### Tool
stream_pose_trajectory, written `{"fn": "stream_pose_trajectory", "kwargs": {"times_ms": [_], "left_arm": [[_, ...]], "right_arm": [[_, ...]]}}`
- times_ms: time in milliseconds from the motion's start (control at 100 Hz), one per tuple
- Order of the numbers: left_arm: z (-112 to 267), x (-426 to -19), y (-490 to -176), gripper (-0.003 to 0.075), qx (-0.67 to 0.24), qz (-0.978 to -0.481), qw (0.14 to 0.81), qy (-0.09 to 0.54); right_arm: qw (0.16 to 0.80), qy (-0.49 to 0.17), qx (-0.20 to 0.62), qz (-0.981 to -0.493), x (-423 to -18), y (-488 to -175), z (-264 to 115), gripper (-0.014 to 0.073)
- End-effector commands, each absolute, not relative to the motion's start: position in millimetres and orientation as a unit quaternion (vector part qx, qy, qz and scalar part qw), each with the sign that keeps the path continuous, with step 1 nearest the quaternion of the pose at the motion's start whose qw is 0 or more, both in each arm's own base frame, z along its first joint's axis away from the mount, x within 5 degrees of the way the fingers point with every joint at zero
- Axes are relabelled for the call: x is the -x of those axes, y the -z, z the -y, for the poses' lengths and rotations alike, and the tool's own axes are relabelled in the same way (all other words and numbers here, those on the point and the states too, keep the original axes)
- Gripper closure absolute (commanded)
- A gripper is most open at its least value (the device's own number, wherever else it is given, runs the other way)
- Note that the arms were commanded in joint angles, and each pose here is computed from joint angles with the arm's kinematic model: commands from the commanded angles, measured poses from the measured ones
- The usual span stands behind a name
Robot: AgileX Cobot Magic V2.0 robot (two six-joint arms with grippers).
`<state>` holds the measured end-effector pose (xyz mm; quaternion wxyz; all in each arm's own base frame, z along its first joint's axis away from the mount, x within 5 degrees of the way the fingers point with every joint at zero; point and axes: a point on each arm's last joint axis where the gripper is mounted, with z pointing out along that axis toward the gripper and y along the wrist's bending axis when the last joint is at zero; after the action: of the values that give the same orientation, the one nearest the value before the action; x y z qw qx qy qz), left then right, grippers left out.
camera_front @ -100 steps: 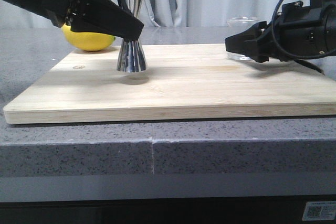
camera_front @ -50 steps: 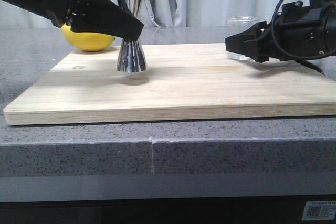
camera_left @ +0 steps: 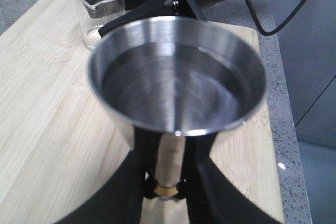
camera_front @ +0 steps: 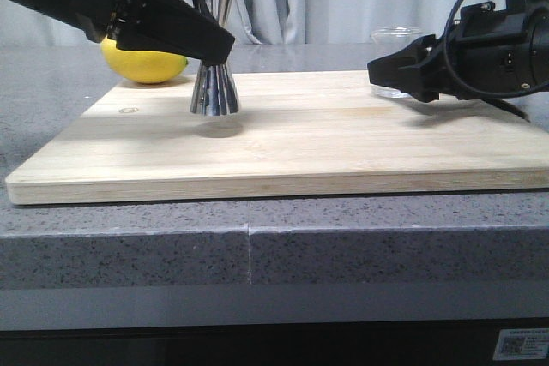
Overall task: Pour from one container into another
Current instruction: 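Open the right gripper and lift it off the beaker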
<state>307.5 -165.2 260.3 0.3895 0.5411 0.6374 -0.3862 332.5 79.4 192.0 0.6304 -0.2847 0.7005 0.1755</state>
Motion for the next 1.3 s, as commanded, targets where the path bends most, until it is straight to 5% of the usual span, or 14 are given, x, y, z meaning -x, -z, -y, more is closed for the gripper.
{"fn": "stream_pose_trajectory", "kwargs": {"times_ms": [0, 190, 430, 940, 1290], "left_arm": [[168.5, -301.1, -292.7, 0.0730, -0.530, -0.607, 0.429, 0.407], [168.7, -301.9, -294.6, 0.0730, -0.532, -0.605, 0.432, 0.405], [168.6, -302.1, -294.6, 0.0730, -0.531, -0.606, 0.432, 0.405], [168.6, -302.1, -294.6, 0.0730, -0.531, -0.606, 0.432, 0.405], [168.6, -302.1, -294.6, 0.0730, -0.531, -0.606, 0.432, 0.405]], "right_arm": [[0.677, -0.181, 0.279, -0.657, -334.1, -216.4, -78.9, 0.0396], [0.677, -0.181, 0.279, -0.657, -334.1, -216.4, -78.9, 0.0392], [0.676, -0.178, 0.273, -0.661, -334.7, -216.2, -78.0, 0.0232], [0.683, -0.179, 0.257, -0.661, -336.0, -217.8, -76.3, 0.0065], [0.702, -0.194, 0.255, -0.637, -334.6, -223.6, -78.4, 0.0059]]}}
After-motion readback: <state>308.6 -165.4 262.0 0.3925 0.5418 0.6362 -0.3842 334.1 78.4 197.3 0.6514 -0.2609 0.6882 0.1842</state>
